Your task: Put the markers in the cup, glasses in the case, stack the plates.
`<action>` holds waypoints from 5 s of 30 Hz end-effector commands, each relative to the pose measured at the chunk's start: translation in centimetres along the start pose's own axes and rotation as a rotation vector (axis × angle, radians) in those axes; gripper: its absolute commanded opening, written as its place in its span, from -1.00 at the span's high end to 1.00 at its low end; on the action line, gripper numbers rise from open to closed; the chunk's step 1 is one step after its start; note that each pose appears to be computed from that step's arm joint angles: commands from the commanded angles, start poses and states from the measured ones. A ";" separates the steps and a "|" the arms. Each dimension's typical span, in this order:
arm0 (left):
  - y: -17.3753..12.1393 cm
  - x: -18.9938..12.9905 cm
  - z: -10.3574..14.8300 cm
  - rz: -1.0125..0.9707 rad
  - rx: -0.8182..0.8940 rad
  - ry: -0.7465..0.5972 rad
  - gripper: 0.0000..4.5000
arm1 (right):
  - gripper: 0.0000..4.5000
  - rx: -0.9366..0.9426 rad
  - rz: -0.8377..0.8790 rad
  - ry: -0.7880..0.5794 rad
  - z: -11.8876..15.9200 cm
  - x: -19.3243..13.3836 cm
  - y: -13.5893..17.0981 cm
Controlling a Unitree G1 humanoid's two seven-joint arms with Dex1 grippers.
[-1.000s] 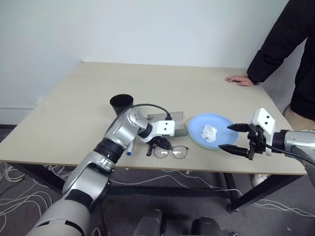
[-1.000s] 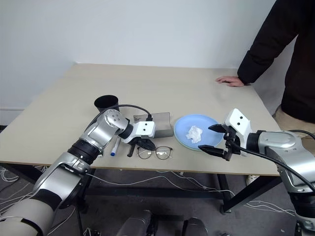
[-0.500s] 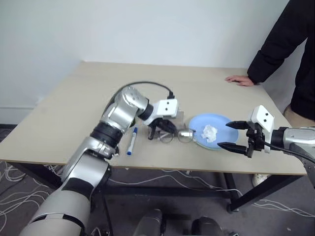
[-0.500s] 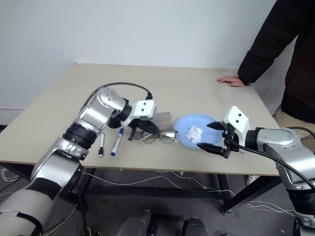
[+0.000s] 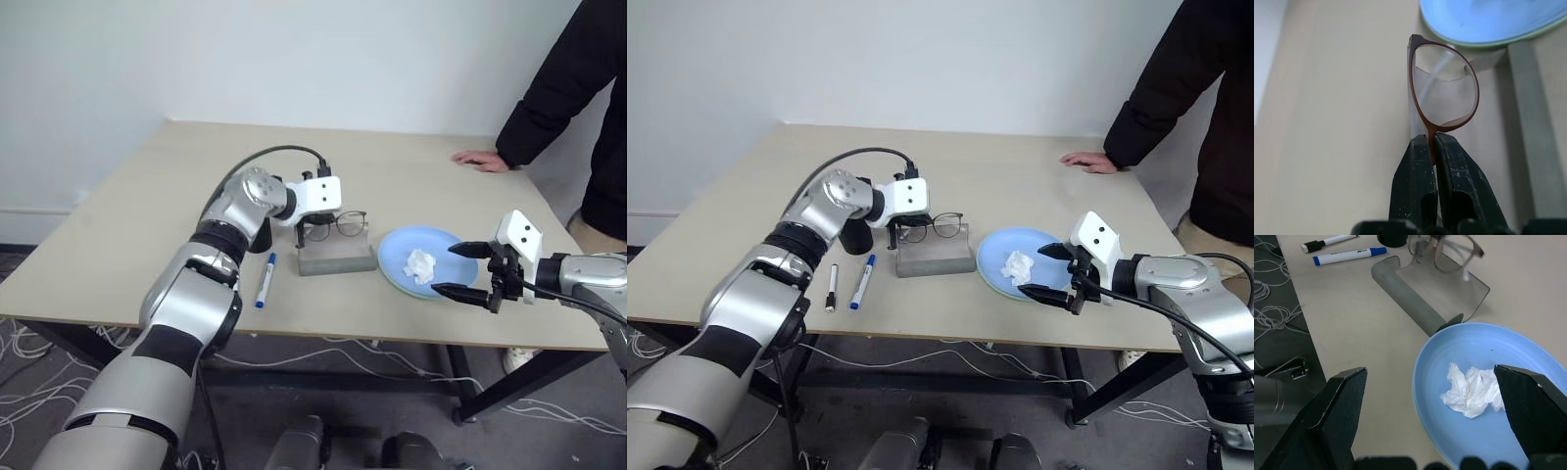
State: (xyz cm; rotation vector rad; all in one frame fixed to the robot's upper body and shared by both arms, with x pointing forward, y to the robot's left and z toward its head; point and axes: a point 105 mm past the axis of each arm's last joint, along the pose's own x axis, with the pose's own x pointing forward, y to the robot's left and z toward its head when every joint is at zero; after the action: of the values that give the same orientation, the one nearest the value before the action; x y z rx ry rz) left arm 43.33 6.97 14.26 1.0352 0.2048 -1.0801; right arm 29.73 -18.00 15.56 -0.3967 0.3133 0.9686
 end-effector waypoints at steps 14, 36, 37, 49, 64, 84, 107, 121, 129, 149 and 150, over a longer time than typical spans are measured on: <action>-2.9 1.9 -0.8 -0.059 0.030 -0.004 0.99 | -1.00 -0.038 -0.031 -0.036 1.4 -0.5 -0.3; -4.6 0.7 0.0 -0.309 -0.085 -0.059 0.99 | -1.00 -0.039 -0.022 -0.033 1.2 -0.1 -0.1; -4.8 0.6 -0.1 -0.316 -0.072 -0.054 0.99 | -1.00 -0.040 -0.021 -0.033 1.2 -0.1 -0.1; -3.3 0.8 0.1 -0.201 -0.004 -0.041 -0.22 | -1.00 -0.042 -0.015 -0.036 1.2 0.1 0.0; 3.3 -0.7 0.8 0.217 -0.106 -0.039 0.03 | -1.00 -0.043 -0.013 -0.041 1.4 0.1 0.2; 3.1 0.8 -3.6 0.548 -0.104 0.216 0.99 | -1.00 -0.027 -0.025 -0.039 1.7 -0.3 0.8; -0.4 2.8 -3.2 0.287 -0.003 0.184 0.99 | -1.00 0.015 -0.038 -0.043 1.5 -0.4 2.0; 0.6 -0.4 -1.0 0.057 -0.051 -0.009 0.99 | -1.00 -0.004 -0.006 -0.058 1.8 0.8 1.6; 0.3 -1.7 -1.5 -0.013 -0.018 -0.017 0.99 | -1.00 -0.008 0.006 -0.064 1.8 1.3 1.6; -0.1 -2.8 -1.8 -0.052 0.014 -0.055 0.99 | -1.00 -0.017 0.002 -0.065 1.9 1.5 1.4; 0.7 -2.8 -1.8 0.004 -0.001 -0.044 0.99 | -1.00 -0.016 0.002 -0.065 1.9 1.6 1.4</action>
State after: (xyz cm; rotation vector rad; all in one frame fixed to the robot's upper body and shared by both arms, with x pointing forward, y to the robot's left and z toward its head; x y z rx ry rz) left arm 41.53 10.57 12.14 1.0003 0.2651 -1.2060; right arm 29.35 -15.57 15.06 -0.3548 0.3017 0.9838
